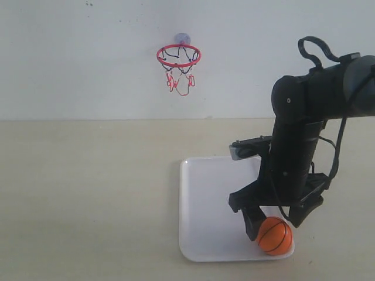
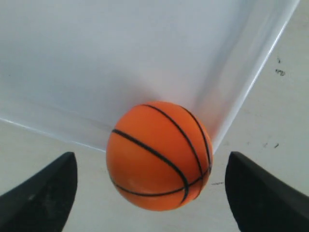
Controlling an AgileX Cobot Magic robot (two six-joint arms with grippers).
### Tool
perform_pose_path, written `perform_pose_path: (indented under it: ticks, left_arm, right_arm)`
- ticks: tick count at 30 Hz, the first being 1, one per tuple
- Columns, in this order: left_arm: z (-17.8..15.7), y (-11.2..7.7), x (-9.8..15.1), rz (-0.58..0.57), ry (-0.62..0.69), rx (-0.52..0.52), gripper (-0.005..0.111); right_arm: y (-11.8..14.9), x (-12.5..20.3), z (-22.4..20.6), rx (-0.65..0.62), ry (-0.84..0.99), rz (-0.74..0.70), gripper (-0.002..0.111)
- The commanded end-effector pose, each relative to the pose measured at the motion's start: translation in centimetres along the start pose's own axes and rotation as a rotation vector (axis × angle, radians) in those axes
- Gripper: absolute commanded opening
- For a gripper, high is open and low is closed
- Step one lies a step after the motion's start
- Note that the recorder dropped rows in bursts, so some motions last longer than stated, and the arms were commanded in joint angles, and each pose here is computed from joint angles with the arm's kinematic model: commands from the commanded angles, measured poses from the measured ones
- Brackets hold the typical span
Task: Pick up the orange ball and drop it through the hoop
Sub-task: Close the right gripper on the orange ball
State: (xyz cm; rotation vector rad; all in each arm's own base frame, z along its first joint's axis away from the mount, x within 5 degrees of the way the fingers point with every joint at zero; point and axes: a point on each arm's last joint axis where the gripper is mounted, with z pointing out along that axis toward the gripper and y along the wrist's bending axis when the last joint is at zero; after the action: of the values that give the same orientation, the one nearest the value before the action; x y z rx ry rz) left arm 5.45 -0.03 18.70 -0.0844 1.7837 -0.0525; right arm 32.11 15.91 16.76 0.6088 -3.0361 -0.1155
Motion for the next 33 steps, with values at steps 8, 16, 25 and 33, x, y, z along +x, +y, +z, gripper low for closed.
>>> perform_pose_path:
  ticks: [8, 16, 25, 33]
  left_arm:
    - [0.01, 0.01, 0.00, -0.013, -0.012, -0.001, 0.004]
    - [0.01, 0.01, 0.00, -0.013, -0.012, -0.001, 0.004]
    - [0.01, 0.01, 0.00, -0.013, -0.012, -0.001, 0.004]
    - [0.01, 0.01, 0.00, -0.013, -0.012, -0.001, 0.004]
  right_arm:
    - [0.08, -0.17, -0.12, -0.002, -0.025, 0.007, 0.075]
    - [0.07, -0.30, -0.12, -0.001, -0.039, 0.006, 0.075]
    - [0.06, -0.30, -0.12, 0.001, -0.039, 0.005, 0.075]
    - [0.02, -0.14, 0.40, 0.001, 0.001, 0.006, 0.075]
